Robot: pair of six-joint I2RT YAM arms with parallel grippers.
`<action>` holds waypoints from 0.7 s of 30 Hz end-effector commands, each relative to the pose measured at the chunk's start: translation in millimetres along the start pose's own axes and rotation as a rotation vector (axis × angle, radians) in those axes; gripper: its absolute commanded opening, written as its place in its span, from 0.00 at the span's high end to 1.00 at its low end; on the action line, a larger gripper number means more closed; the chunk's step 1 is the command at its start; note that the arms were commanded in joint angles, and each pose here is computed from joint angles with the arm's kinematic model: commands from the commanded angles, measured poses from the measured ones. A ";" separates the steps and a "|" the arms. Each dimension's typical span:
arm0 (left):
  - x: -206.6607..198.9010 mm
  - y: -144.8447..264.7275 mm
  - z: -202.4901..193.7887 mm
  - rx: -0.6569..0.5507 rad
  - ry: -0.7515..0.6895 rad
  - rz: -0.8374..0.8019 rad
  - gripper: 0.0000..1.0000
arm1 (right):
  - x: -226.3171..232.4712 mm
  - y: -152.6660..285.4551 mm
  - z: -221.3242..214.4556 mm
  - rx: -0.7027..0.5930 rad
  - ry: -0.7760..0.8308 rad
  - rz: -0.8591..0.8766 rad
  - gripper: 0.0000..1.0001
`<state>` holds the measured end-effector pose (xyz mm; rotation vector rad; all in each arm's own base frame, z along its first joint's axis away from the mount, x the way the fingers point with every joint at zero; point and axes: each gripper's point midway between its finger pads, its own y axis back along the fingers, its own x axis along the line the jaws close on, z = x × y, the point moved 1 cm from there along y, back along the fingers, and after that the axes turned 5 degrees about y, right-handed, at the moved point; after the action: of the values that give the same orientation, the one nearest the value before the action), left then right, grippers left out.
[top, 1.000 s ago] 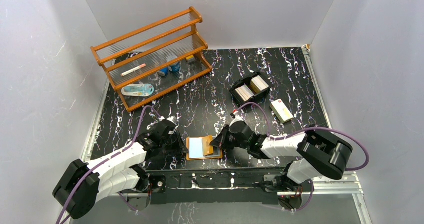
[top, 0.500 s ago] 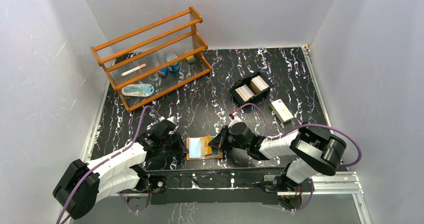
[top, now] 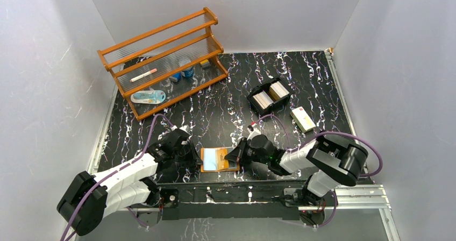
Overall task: Put the credit cards into the card holder
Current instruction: Insert the credit card into the card holder.
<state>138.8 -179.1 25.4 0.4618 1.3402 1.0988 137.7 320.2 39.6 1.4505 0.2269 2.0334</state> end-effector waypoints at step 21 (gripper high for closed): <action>13.0 -0.9 -18.6 0.062 0.061 0.015 0.98 | -7.7 1.7 3.6 0.072 0.126 -0.308 0.66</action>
<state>135.4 -182.3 25.7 0.4311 1.3860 1.0870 138.6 342.3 39.7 1.4265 0.3674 1.9677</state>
